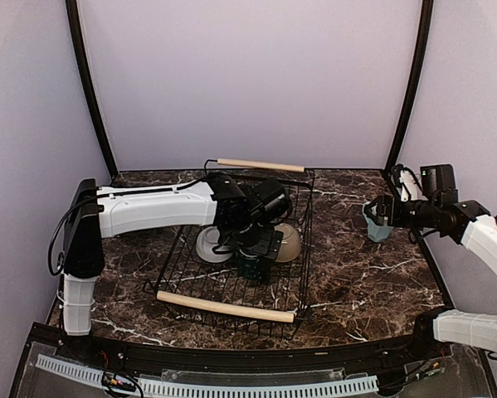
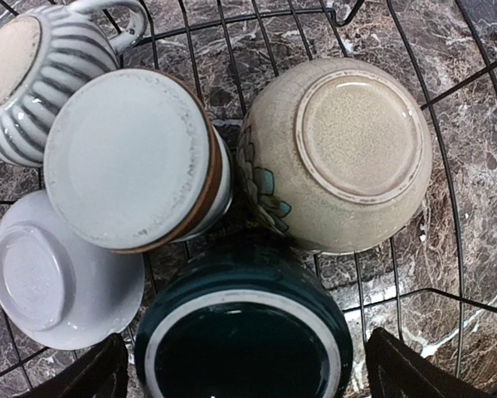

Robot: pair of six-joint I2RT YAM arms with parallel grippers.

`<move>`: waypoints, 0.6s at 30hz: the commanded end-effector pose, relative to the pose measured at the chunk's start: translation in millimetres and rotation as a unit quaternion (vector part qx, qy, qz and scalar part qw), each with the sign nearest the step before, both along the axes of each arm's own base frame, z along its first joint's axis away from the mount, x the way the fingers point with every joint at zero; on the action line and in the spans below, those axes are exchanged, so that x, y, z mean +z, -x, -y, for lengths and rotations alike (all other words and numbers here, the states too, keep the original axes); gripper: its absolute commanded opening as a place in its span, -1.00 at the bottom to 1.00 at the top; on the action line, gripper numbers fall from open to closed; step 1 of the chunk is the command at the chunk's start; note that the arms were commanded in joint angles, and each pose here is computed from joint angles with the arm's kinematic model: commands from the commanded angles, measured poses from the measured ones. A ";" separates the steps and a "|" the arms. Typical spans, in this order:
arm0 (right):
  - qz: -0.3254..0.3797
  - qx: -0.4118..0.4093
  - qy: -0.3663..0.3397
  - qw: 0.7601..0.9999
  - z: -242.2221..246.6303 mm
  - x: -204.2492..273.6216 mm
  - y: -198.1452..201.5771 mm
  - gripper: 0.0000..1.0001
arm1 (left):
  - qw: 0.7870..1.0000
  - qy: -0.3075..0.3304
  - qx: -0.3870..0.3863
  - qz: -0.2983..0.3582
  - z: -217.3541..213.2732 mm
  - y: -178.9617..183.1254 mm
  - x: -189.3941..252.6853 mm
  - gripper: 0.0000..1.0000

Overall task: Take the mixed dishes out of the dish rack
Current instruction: Grab the cup from the dish rack.

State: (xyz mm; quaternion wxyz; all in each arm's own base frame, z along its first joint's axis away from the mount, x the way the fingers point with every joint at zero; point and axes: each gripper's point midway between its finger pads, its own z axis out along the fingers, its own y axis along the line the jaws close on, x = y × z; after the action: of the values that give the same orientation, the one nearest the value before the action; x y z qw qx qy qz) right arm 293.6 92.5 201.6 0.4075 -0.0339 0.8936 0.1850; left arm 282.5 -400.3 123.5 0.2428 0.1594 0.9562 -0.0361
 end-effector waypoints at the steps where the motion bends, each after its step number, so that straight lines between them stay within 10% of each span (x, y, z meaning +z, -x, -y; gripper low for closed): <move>1: 0.016 0.008 -0.006 1.000 -3.7 4.6 -1.0 0.74 | 1.000 0.002 -0.010 -0.016 7.9 5.8 -8.0 0.98; 18: 0.007 0.012 -0.022 1.000 -8.2 6.0 0.1 0.74 | 0.999 -0.037 -0.030 -0.017 3.6 4.4 -15.5 0.64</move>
State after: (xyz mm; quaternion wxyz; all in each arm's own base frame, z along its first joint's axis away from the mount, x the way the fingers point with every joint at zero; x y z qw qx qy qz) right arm 293.4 96.6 203.3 0.4083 -0.0376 0.8905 0.1971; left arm 280.6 -403.3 92.1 0.2167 0.1800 0.9594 -0.0148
